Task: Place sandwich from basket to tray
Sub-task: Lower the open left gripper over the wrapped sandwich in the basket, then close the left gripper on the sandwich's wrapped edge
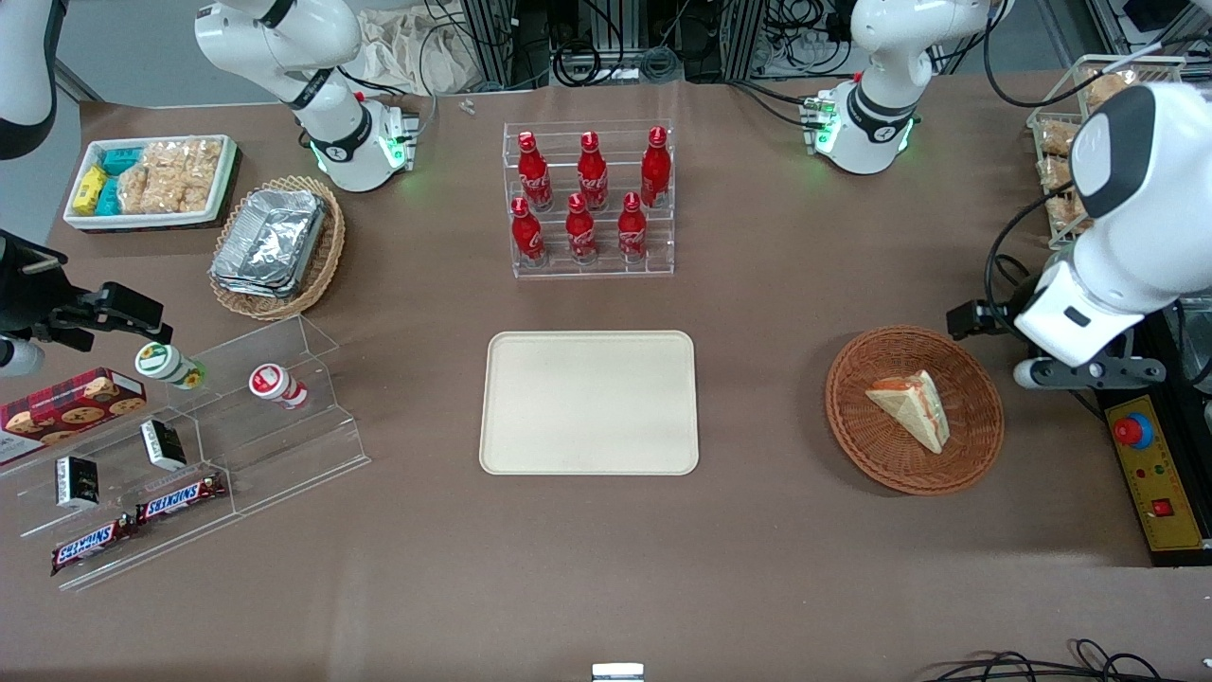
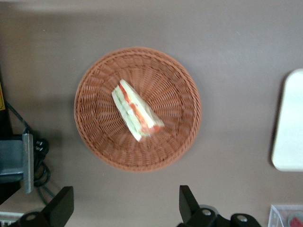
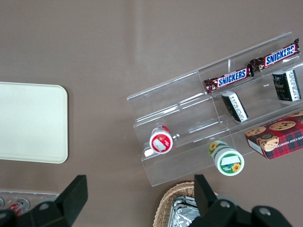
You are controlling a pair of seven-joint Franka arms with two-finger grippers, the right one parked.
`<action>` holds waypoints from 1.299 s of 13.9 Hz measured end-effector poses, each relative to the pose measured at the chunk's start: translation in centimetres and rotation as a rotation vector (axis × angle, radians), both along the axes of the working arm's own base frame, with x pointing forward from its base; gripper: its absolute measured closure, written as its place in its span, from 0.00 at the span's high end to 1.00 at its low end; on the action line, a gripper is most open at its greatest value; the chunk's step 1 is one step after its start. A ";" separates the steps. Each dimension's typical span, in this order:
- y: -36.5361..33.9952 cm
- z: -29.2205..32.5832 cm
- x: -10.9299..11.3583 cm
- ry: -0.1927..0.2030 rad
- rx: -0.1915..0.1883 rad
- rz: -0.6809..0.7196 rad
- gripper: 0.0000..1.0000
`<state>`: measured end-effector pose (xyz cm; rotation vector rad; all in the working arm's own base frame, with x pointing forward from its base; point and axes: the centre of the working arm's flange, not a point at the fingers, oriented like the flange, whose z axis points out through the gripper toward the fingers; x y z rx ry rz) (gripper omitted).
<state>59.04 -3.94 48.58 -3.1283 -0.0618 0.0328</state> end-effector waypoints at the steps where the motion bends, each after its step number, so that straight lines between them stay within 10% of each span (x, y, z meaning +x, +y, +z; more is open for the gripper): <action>1: 0.5 -1.6 0.1 -0.021 -0.004 0.038 1.00; 9: 0.1 -10.1 0.3 0.011 -0.022 0.563 1.00; 18: 0.2 -16.1 1.2 0.044 -0.045 0.703 1.00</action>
